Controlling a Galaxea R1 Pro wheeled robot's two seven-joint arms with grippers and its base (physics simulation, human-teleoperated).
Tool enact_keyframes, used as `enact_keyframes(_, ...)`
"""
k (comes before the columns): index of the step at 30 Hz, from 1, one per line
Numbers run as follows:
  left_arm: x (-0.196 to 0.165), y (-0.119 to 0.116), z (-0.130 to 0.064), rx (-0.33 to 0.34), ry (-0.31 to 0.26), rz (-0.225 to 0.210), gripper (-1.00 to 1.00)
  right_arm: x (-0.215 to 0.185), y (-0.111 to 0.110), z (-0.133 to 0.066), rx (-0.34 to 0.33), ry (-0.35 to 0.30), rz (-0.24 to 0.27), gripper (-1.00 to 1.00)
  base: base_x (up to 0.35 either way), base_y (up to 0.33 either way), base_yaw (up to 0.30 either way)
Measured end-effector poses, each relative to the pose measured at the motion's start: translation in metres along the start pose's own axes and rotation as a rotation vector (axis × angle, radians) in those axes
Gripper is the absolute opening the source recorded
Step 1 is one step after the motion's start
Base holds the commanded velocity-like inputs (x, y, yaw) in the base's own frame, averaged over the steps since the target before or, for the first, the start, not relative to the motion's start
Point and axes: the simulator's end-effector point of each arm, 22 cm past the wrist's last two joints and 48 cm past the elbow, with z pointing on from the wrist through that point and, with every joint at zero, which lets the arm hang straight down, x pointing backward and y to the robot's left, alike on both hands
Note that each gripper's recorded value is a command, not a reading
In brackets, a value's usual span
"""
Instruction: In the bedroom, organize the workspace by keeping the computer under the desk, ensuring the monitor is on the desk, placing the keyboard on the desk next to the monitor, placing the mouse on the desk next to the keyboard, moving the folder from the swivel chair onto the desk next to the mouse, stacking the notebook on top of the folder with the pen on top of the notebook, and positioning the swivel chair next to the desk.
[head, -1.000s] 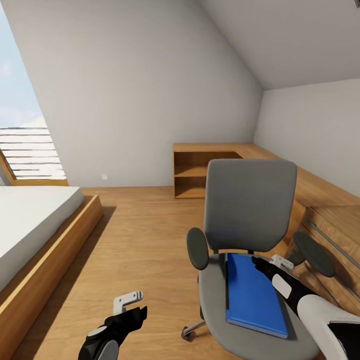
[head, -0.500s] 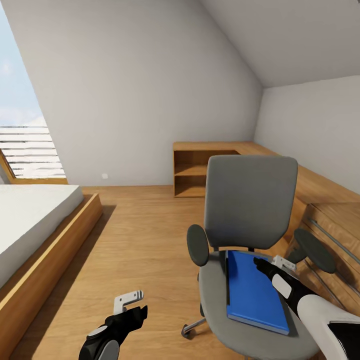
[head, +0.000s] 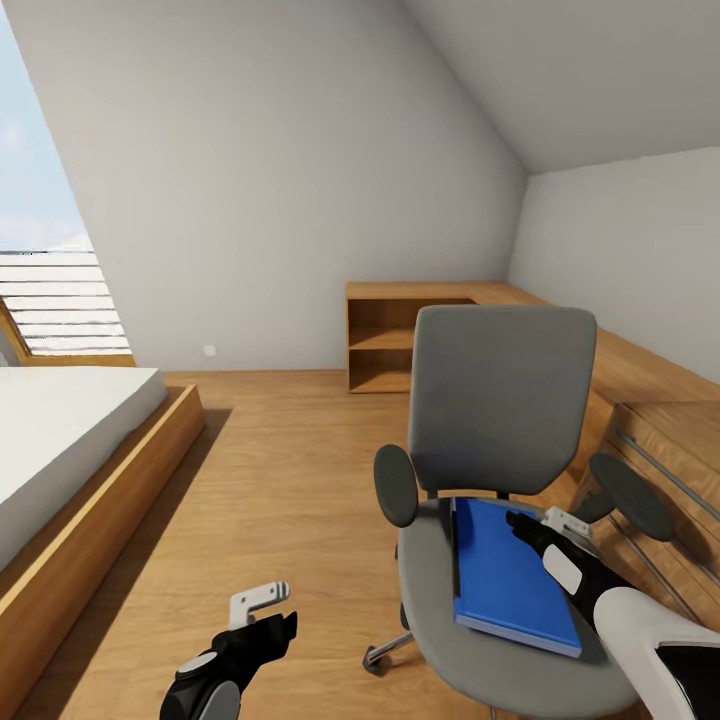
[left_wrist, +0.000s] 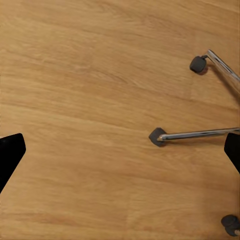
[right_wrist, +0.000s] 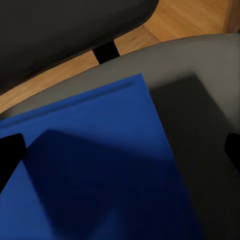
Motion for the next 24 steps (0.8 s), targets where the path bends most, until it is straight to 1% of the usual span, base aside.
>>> enact_keyframes(8, 0.0012, 0.0047, 0.0017, -0.005, 0.005, -0.001, 1.0, 0.0002, 0.001, 0.0001, -0.002, 0.0, -0.001, 1.0, -0.013, 0.0, 0.0)
enact_keyframes(16, 0.0017, 0.0054, 0.0022, -0.006, 0.007, -0.002, 1.0, -0.0019, 0.0032, 0.0004, -0.007, -0.004, -0.001, 1.0, -0.226, 0.0, 0.0)
enact_keyframes(24, 0.0015, 0.0055, 0.0019, -0.007, 0.006, -0.001, 1.0, -0.0029, 0.0036, 0.0002, -0.008, -0.006, 0.0, 1.0, -0.055, 0.0, 0.0)
